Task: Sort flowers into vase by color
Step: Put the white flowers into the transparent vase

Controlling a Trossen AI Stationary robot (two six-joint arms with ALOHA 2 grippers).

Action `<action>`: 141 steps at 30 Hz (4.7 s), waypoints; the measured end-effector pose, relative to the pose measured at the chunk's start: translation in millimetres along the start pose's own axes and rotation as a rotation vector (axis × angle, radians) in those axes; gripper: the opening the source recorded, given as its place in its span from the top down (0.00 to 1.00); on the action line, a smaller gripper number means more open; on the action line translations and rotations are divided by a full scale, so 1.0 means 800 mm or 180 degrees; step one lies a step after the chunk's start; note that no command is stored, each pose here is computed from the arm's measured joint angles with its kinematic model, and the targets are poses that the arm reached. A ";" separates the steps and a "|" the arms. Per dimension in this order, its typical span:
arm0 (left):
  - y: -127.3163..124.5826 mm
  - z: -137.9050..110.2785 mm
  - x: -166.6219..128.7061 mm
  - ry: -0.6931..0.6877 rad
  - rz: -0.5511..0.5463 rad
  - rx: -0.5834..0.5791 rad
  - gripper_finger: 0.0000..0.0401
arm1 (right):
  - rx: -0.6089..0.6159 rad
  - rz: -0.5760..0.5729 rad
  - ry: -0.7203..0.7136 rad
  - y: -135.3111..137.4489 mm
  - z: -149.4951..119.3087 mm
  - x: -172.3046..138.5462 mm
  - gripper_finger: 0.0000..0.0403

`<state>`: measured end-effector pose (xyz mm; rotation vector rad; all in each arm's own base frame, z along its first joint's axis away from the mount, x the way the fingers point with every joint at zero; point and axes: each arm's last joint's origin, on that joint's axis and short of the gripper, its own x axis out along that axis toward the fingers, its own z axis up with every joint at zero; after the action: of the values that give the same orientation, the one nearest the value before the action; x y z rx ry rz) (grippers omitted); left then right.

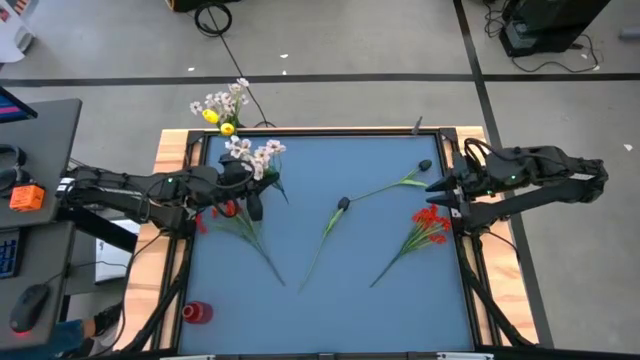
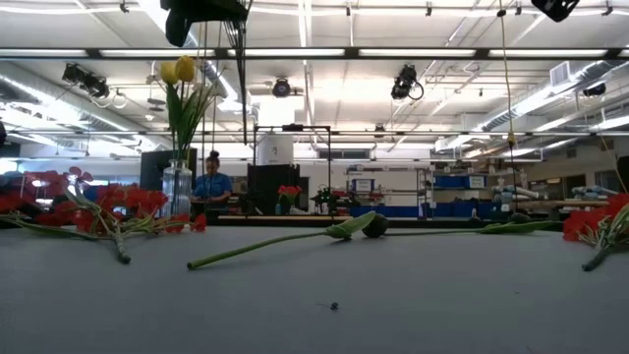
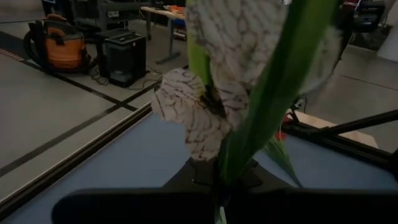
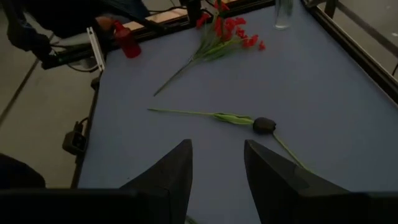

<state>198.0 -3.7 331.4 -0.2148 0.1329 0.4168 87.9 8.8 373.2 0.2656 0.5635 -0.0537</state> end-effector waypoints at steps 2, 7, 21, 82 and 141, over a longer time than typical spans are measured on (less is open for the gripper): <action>0.000 -0.001 0.002 0.0012 0.0009 0.0009 0.98 | -0.0068 0.0004 0.0002 0.000 0.000 0.000 0.62; 0.003 -0.001 0.004 0.0016 0.0063 0.0106 0.98 | -0.0188 0.0010 0.0010 0.000 0.000 0.000 0.62; 0.012 -0.001 0.003 0.0088 0.0145 0.0391 0.98 | -0.0204 -0.0073 -0.0035 -0.004 -0.007 -0.011 0.62; 0.116 -0.073 -0.132 -0.0995 0.1338 0.1316 0.98 | -0.0149 -0.0050 -0.0099 -0.003 -0.004 -0.011 0.62; 0.136 -0.067 -0.069 -0.1067 0.2316 0.0630 0.98 | -0.0149 -0.0052 -0.0099 -0.003 -0.004 -0.010 0.62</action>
<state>98.2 59.8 269.5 0.1119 -0.0853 1.1495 78.9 6.9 374.7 0.2144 0.5355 -0.0604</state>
